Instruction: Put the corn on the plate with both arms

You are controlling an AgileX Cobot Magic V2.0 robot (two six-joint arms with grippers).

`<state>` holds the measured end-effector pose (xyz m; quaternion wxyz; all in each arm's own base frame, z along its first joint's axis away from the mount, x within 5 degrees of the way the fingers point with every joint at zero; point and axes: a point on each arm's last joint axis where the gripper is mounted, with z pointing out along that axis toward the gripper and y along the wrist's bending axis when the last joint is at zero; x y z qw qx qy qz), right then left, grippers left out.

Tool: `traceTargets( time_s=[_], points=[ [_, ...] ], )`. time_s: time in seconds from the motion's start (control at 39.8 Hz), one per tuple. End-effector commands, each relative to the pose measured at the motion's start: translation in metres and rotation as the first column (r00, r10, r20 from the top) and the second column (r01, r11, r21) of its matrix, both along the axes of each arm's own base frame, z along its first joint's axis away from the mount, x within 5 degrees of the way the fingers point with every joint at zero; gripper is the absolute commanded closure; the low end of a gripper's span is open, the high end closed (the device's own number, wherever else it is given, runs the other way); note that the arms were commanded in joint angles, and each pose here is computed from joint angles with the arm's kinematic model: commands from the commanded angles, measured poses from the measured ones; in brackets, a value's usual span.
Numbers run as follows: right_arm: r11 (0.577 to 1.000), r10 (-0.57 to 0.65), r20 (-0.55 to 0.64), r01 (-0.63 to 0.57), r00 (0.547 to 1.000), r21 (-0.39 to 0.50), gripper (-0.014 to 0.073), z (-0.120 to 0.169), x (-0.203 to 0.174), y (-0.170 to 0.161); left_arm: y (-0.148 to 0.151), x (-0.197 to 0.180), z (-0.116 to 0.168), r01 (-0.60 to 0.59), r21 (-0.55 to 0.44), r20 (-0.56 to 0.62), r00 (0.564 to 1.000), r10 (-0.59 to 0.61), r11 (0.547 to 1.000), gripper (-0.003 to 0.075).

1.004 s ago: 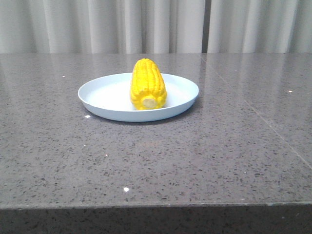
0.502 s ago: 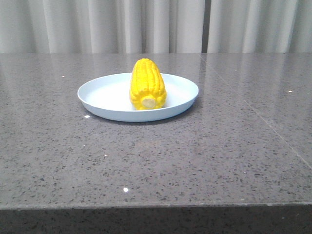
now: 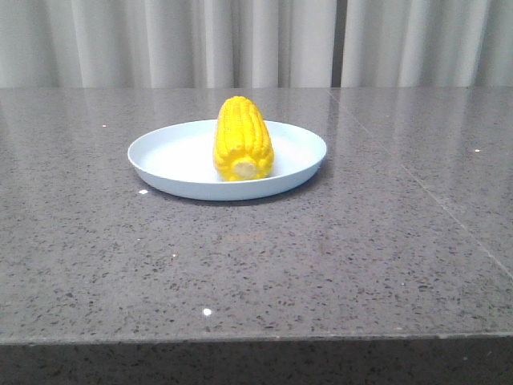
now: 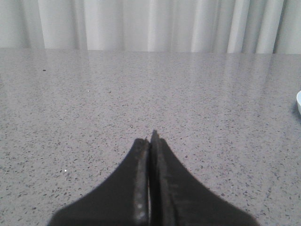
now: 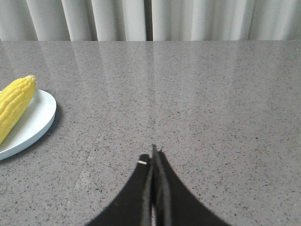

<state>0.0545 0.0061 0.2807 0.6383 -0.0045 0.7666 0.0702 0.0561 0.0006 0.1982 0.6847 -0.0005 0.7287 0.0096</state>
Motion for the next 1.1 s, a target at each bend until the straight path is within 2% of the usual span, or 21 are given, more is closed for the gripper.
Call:
traceTargets(
  time_s=[0.0, 0.1, 0.2, 0.43, 1.08],
  points=[
    [0.999, -0.003, 0.104, 0.006, 0.995, -0.031, 0.0664, 0.011, 0.003, -0.001, 0.000, -0.001, 0.008, -0.003, -0.011, 0.104, 0.995, 0.004, 1.000, 0.0741],
    [0.999, -0.020, 0.138, 0.024, 0.990, -0.031, 0.0664, -0.003, 0.005, -0.001, 0.000, -0.001, 0.008, -0.003, -0.011, 0.104, 0.995, 0.004, 1.000, 0.0741],
    [0.998, -0.060, 0.144, 0.064, 0.988, -0.021, 0.0664, -0.034, 0.005, -0.003, 0.000, -0.001, 0.008, -0.003, -0.011, 0.104, 0.995, 0.004, 1.000, 0.0741],
    [0.993, -0.116, 0.063, 0.116, 0.991, 0.003, 0.0664, -0.091, 0.003, -0.006, 0.000, -0.001, 0.008, -0.003, -0.011, 0.104, 0.995, 0.004, 1.000, 0.0741],
    [0.993, -0.117, 0.039, 0.117, 0.992, 0.002, 0.0664, -0.094, 0.000, -0.006, 0.000, -0.001, 0.008, -0.003, -0.011, 0.104, 0.995, 0.004, 1.000, 0.0741]
  ],
)
